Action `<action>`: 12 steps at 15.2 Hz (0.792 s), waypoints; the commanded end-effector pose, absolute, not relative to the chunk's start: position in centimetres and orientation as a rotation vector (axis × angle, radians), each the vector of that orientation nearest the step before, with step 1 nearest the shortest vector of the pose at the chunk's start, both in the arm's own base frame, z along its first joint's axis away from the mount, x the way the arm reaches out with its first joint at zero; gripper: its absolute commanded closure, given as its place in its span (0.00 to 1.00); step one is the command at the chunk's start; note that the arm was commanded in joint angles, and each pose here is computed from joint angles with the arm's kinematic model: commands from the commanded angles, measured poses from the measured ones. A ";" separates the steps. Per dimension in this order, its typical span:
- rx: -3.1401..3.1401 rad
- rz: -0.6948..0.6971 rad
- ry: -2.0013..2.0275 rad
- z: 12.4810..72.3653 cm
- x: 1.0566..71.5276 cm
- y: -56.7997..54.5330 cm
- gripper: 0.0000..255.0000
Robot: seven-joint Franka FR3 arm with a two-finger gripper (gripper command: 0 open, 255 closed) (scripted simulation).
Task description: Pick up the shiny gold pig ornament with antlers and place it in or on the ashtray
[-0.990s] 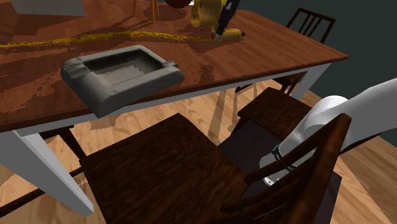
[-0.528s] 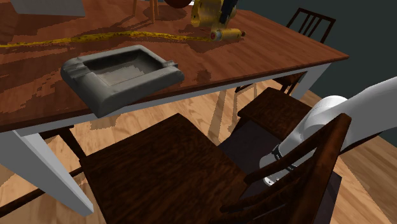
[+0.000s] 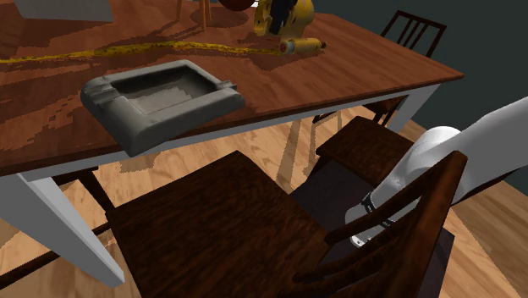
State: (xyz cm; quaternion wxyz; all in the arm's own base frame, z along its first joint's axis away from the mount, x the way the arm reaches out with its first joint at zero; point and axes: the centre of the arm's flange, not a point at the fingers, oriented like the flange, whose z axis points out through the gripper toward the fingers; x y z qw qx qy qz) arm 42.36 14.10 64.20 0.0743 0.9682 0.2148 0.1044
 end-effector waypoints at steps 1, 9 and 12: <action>2.907 0.314 0.643 64.0 42.4 16.9 1.00; 2.907 0.314 0.643 63.5 42.0 27.5 1.00; 2.907 0.314 0.643 63.2 41.8 31.4 1.00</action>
